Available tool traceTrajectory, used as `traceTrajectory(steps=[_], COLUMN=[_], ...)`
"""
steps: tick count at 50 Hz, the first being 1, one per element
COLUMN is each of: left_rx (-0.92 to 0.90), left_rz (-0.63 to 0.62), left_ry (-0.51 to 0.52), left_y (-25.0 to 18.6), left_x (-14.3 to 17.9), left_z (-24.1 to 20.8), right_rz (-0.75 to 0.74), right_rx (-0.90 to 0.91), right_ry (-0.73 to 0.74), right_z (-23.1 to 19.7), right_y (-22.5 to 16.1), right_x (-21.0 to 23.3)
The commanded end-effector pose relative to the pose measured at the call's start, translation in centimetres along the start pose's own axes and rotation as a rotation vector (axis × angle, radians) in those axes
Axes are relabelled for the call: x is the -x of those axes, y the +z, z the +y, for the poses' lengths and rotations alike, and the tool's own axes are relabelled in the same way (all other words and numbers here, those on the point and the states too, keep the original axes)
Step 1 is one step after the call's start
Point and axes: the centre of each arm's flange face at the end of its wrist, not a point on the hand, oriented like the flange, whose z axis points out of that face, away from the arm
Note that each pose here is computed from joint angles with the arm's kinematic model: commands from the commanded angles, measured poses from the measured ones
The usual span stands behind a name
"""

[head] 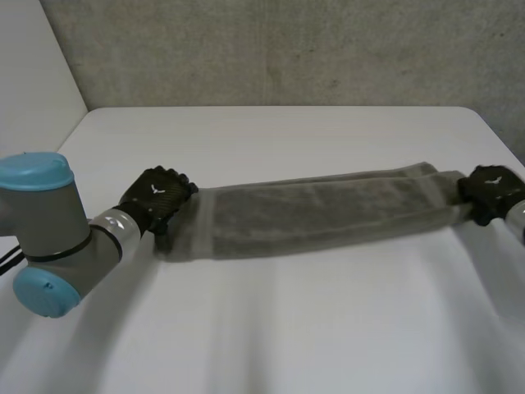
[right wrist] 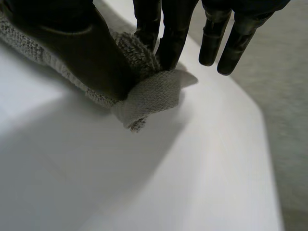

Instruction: Fold the towel.

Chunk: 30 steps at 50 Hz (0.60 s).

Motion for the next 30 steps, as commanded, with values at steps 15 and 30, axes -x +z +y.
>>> traceTrajectory(steps=[15, 30], left_rx=[-0.003, -0.007], left_rz=[-0.009, -0.019], left_ry=[-0.001, -0.013], left_y=[-0.1, -0.2], left_x=[0.3, 0.5], left_z=[-0.1, -0.4], right_rz=[0.074, -0.315], right_rx=[-0.322, -0.573], right_ry=[-0.193, -0.287], right_z=[-12.8, -19.7], right_y=[-4.0, -6.3], right_x=[-0.5, 20.6])
